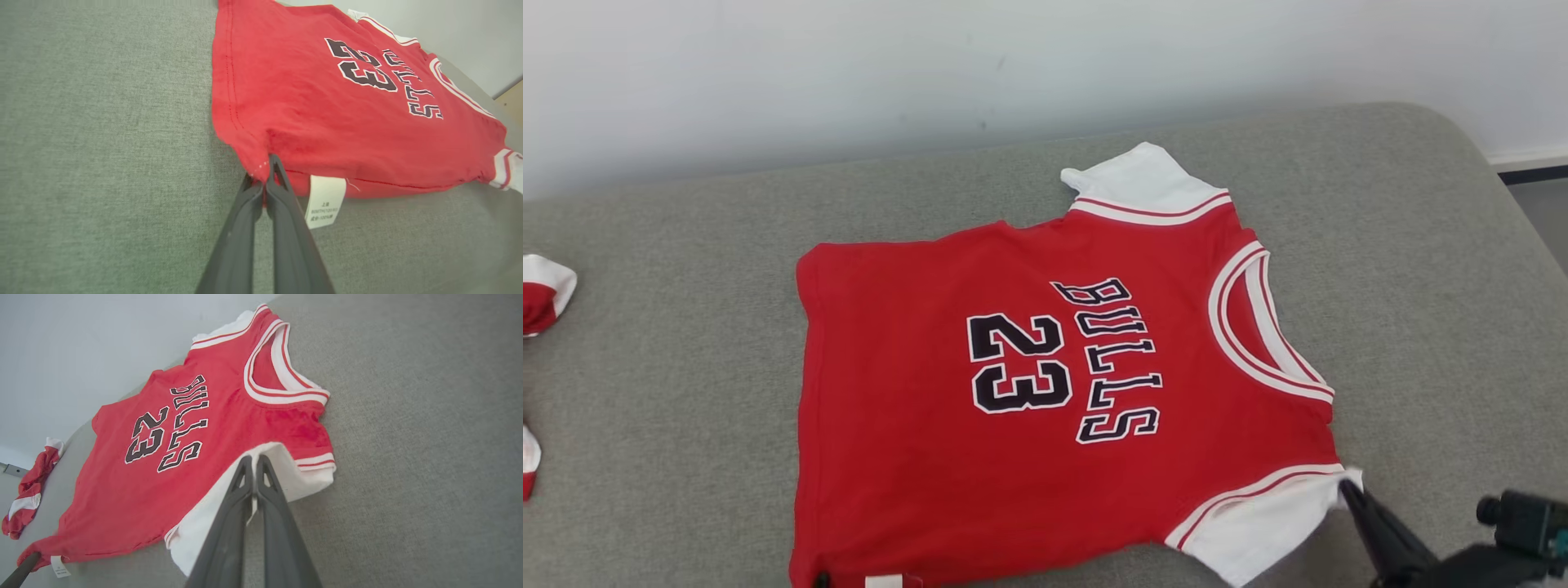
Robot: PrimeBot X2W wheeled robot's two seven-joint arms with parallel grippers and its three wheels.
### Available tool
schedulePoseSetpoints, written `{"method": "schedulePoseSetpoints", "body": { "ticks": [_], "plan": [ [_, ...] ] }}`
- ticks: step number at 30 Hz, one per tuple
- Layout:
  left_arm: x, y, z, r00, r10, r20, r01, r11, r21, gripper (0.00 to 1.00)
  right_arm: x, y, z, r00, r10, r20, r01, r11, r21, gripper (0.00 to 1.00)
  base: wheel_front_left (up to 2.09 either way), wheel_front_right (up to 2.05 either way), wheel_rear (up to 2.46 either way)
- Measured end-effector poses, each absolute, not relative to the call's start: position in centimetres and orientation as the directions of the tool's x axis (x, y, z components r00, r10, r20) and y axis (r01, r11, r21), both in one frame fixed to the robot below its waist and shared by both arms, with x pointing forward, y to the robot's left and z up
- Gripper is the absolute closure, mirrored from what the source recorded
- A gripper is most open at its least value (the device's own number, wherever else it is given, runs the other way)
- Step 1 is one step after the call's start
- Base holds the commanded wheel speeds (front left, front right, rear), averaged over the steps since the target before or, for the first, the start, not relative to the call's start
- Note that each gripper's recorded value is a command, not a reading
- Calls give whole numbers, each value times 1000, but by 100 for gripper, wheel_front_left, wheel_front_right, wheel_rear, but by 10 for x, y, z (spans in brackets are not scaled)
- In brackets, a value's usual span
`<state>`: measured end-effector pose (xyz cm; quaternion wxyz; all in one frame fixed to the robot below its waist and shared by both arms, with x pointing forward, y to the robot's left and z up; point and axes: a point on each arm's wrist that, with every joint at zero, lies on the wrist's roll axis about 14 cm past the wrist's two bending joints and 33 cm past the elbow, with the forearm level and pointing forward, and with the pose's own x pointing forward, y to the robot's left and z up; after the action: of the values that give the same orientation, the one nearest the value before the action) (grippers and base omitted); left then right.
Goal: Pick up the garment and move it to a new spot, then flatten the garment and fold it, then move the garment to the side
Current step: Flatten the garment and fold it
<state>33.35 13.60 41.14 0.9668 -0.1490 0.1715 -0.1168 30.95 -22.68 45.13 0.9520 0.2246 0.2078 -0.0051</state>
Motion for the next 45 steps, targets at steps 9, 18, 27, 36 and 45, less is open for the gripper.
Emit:
{"method": "schedulePoseSetpoints", "body": {
  "ticks": [9,18,27,36,45],
  "plan": [
    [365,142,430,927,-279,-252,203,936,-288,100,369,-222,471,919,148,-366,6,921,389,100,0,0,0],
    [400,138,439,918,-311,-246,250,936,-247,100,427,-219,475,912,170,-374,-30,935,353,100,0,0,0],
    [416,138,444,917,-318,-242,265,937,-229,100,467,-212,476,917,180,-356,-54,940,336,100,0,0,0],
    [413,142,443,919,-312,-243,256,937,-236,100,463,-207,470,912,200,-358,-75,940,333,100,0,0,0],
    [439,133,439,902,-345,-260,294,931,-215,98,485,-213,474,927,162,-337,-61,955,291,100,0,0,0]
  ]
}}
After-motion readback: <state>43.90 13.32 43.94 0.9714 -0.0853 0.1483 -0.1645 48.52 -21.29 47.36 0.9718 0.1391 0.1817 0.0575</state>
